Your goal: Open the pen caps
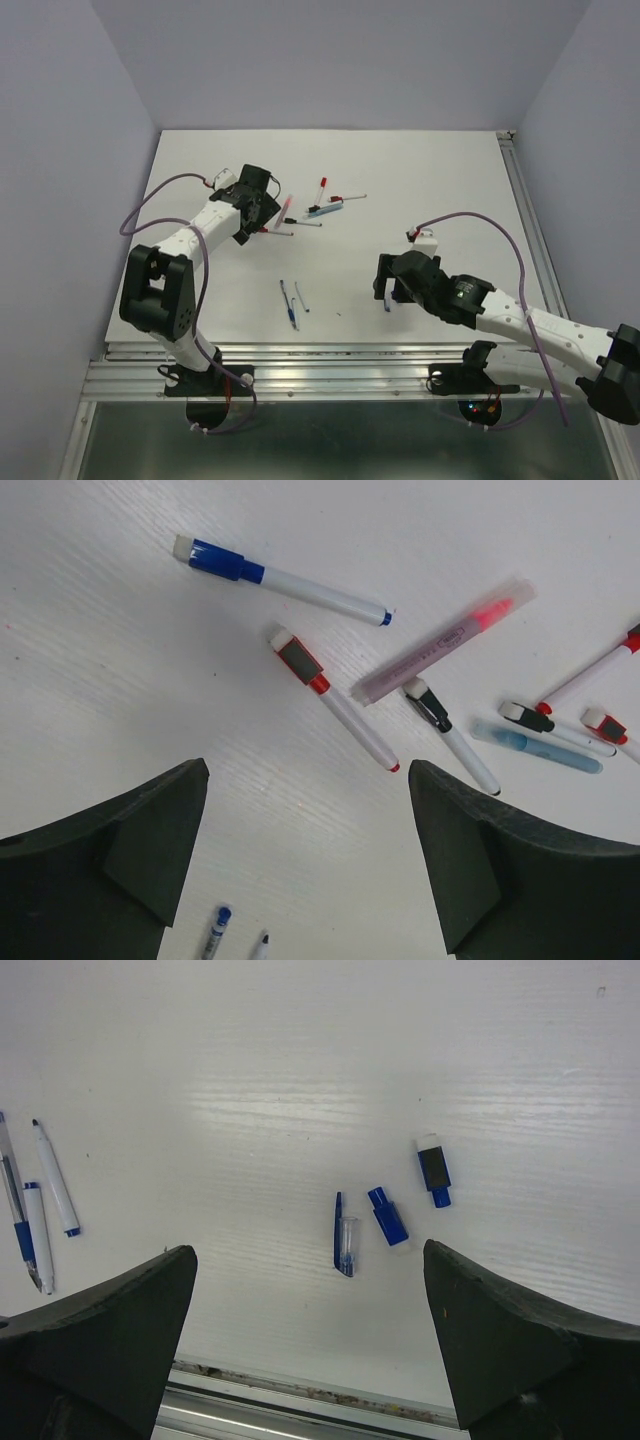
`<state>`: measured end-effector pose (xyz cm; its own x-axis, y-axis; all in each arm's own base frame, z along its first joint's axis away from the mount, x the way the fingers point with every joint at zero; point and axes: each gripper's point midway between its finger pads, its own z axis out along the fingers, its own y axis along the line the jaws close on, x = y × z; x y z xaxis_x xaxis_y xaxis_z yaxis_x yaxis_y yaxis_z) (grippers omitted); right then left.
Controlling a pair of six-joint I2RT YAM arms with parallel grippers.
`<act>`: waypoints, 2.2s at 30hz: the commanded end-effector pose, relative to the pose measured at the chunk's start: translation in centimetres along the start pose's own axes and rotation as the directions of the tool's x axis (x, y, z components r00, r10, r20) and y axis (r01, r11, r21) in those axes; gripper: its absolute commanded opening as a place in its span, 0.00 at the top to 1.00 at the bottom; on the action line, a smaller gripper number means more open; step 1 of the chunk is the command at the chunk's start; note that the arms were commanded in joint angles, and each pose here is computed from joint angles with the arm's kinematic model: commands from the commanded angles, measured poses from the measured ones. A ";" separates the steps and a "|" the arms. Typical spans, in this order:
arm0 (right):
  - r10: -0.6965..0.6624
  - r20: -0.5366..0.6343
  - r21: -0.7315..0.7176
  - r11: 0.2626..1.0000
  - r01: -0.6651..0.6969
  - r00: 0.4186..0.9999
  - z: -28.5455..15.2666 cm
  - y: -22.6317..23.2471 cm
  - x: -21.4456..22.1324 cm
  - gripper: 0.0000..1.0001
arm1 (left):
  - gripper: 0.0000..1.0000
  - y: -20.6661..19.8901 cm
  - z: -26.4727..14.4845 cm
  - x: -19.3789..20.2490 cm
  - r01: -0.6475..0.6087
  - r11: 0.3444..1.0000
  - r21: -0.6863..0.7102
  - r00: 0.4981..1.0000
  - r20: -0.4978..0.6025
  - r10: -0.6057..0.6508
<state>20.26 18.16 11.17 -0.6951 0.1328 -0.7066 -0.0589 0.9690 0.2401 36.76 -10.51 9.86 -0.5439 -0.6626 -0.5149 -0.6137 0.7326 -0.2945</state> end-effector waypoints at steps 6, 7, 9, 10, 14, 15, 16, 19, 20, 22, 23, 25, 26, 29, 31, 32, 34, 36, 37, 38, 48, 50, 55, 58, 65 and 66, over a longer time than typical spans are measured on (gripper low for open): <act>0.027 0.099 -0.007 1.000 -0.027 0.995 -0.7 0.3 -2.8 0.00 | 0.18 -1.0 2.7 -0.7 0.023 0.996 -0.086 1.000 0.003 -0.023; 0.027 0.100 -0.004 1.000 -0.027 0.995 -0.7 0.1 -2.8 0.00 | 0.18 -0.9 3.0 -0.5 0.024 0.995 -0.094 1.000 -0.002 -0.024; 0.027 0.105 -0.001 1.000 -0.027 0.994 -0.8 0.0 -2.8 0.00 | 0.19 -0.8 3.6 -0.5 0.025 0.994 -0.108 1.000 -0.008 -0.026; 0.027 0.104 -0.001 1.000 -0.027 0.994 -0.8 0.0 -2.8 0.00 | 0.20 -0.7 3.9 -0.5 0.026 0.994 -0.111 1.000 -0.007 -0.027; 0.017 0.106 0.013 1.000 -0.019 0.994 -0.8 -0.4 -2.7 0.00 | 0.22 0.1 5.4 -0.9 0.039 0.988 -0.149 0.999 -0.013 -0.041; 0.016 0.105 0.014 1.000 -0.017 0.994 -0.7 -0.4 -2.7 0.00 | 0.22 0.1 5.5 -0.9 0.040 0.988 -0.149 0.999 -0.013 -0.042; 0.015 0.103 0.014 1.000 -0.016 0.995 -0.7 -0.3 -2.6 0.00 | 0.23 0.2 5.7 -0.8 0.041 0.987 -0.153 0.999 -0.015 -0.044; 0.011 0.101 0.018 1.000 -0.013 0.995 -0.6 -0.4 -2.5 0.00 | 0.23 0.3 6.3 -0.6 0.037 0.987 -0.158 0.999 -0.016 -0.040; 0.010 0.101 0.018 1.000 -0.011 0.995 -0.6 -0.4 -2.5 0.00 | 0.24 0.3 6.6 -0.5 0.035 0.987 -0.159 0.999 -0.018 -0.039; 0.007 0.099 0.018 1.000 -0.009 0.995 -0.5 -0.4 -2.5 0.00 | 0.26 0.3 6.9 -0.3 0.029 0.987 -0.161 0.999 -0.024 -0.033; 0.006 0.099 0.018 1.000 -0.008 0.995 -0.4 -0.4 -2.4 0.00 | 0.26 0.4 7.0 -0.2 0.027 0.986 -0.164 0.999 -0.028 -0.032; 0.005 0.099 0.016 1.000 -0.007 0.995 -0.4 -0.3 -2.5 0.00 | 0.28 0.6 7.5 0.1 0.021 0.984 -0.178 0.999 -0.030 -0.027; 0.004 0.099 0.016 1.000 -0.006 0.995 -0.4 -0.3 -2.5 0.00 | 0.29 0.6 7.6 0.0 0.023 0.984 -0.179 0.999 -0.026 -0.028; 0.002 0.100 0.014 1.000 -0.003 0.995 -0.6 -0.3 -2.6 0.00 | 0.30 0.9 8.3 0.2 0.015 0.979 -0.202 0.999 -0.028 -0.021; 0.002 0.104 0.014 1.000 -0.003 0.995 -0.7 -0.3 -2.7 0.00 | 0.33 0.7 8.5 0.2 0.012 0.979 -0.204 0.999 -0.031 -0.019; 0.003 0.103 0.015 1.000 -0.004 0.995 -0.7 -0.4 -2.6 0.00 | 0.35 0.7 8.6 0.3 0.010 0.979 -0.205 0.999 -0.036 -0.017; 0.012 0.107 0.014 1.000 -0.013 0.994 -0.8 -0.5 -2.6 0.00 | 0.37 0.9 9.0 0.6 0.005 0.975 -0.222 0.999 -0.046 -0.016; 0.017 0.110 0.008 1.000 -0.018 0.994 -0.9 -0.5 -2.7 0.00 | 0.37 1.3 9.1 0.9 0.000 0.971 -0.240 0.998 -0.057 -0.014; 0.019 0.115 0.008 1.000 -0.020 0.993 -0.9 -0.5 -2.8 0.00 | 0.39 1.4 9.2 1.0 -0.004 0.970 -0.243 0.998 -0.059 -0.011; 0.020 0.119 0.010 1.000 -0.021 0.993 -0.9 -0.6 -2.8 0.00 | 0.39 1.5 9.2 1.1 -0.001 0.970 -0.244 0.998 -0.061 -0.014; 0.040 0.154 -0.003 0.999 -0.040 0.987 -0.9 -0.7 -3.2 0.00 | 0.48 3.2 8.7 2.6 -0.042 0.959 -0.281 0.994 -0.108 0.012; 0.036 0.153 -0.003 0.999 -0.036 0.988 -0.8 -0.7 -3.0 0.00 | 0.48 3.5 8.5 3.1 -0.061 0.954 -0.293 0.992 -0.123 0.025; 0.036 0.151 -0.003 0.999 -0.036 0.988 -0.5 -0.7 -2.8 0.00 | 0.61 3.5 8.3 3.7 -0.086 0.952 -0.295 0.989 -0.140 0.046; 0.037 0.149 -0.006 0.999 -0.037 0.988 -0.4 -0.6 -2.7 0.00 | 0.65 3.3 8.0 4.2 -0.097 0.953 -0.287 0.987 -0.150 0.055; 0.039 0.148 -0.011 0.999 -0.038 0.988 -0.4 -0.5 -2.7 0.00 | 0.66 3.2 7.5 4.7 -0.111 0.955 -0.276 0.986 -0.153 0.070; 0.040 0.151 -0.012 0.999 -0.039 0.988 -0.4 -0.5 -2.7 0.00 | 0.66 3.1 7.4 4.7 -0.112 0.956 -0.272 0.985 -0.154 0.072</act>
<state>21.25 17.38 13.10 -0.6132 0.1802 -0.7691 -0.0533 0.9620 0.2678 39.78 -10.14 2.07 -0.6083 -0.6407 -0.4685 -0.6911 0.7178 -0.0843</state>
